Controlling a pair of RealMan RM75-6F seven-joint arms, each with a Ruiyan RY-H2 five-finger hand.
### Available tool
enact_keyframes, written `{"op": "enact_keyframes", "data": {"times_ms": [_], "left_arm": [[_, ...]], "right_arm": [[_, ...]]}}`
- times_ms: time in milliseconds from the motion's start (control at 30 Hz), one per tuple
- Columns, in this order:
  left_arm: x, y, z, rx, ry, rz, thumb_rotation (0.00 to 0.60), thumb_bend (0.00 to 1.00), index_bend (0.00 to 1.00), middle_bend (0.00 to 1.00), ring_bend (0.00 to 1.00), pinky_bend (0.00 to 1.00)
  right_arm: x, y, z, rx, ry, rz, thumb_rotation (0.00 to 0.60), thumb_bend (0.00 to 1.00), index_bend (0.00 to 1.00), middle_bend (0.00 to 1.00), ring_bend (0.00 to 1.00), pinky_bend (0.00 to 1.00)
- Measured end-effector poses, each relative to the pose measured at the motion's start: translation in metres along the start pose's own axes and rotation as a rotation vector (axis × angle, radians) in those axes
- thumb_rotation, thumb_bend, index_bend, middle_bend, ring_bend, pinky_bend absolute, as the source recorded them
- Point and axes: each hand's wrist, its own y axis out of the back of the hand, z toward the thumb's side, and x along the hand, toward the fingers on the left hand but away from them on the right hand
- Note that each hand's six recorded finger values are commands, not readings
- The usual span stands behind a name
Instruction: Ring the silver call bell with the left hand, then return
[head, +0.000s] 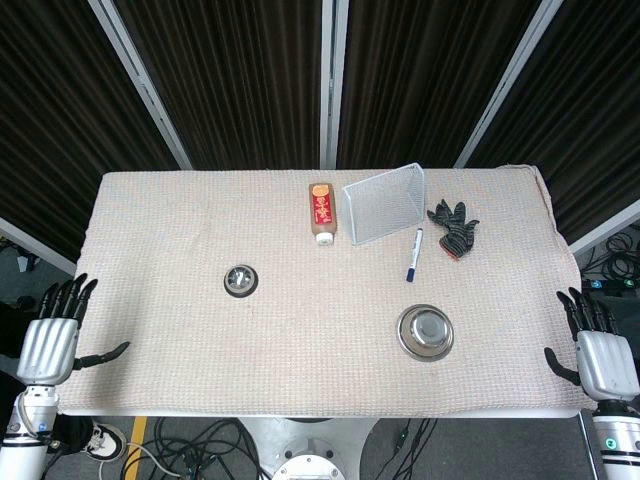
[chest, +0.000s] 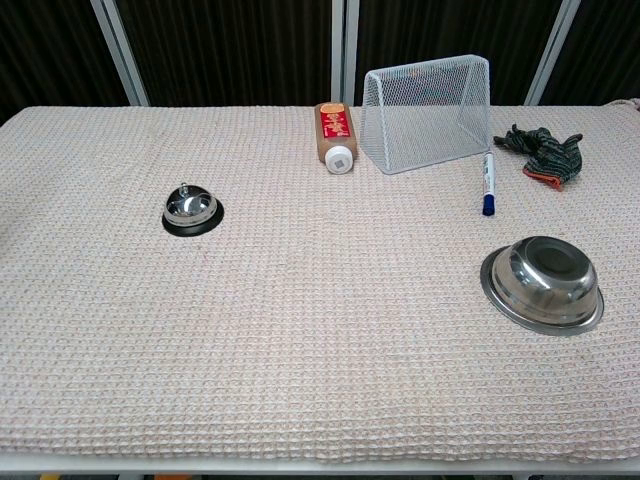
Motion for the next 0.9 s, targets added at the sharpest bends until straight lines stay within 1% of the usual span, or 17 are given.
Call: {"op": "enact_keyframes", "data": {"times_ms": [200,400,600,900], "left_arm": [[0.001,0.001,0.004,-0.005,-0.010,0.004,0.244,0.00,0.00,0.00,0.00,0.00],[0.002,-0.001,0.002,-0.006,-0.009,-0.010,0.244,0.00,0.00,0.00,0.00,0.00],[0.004,-0.002,0.004,-0.013,-0.028,-0.010,0.241,0.00,0.00,0.00,0.00,0.00],[0.014,-0.008,0.011,-0.012,-0.049,-0.021,0.255,0.00,0.00,0.00,0.00,0.00]], "right_arm": [[0.000,0.002,-0.001,0.001,0.002,-0.004,0.600,0.25,0.00,0.00,0.00,0.00],[0.000,0.007,0.000,-0.003,-0.003,-0.021,0.600,0.25,0.00,0.00,0.00,0.00],[-0.001,0.005,0.002,0.017,0.001,-0.005,0.600,0.25,0.00,0.00,0.00,0.00],[-0.002,0.002,0.004,0.027,0.006,-0.003,0.600,0.25,0.00,0.00,0.00,0.00]]}}
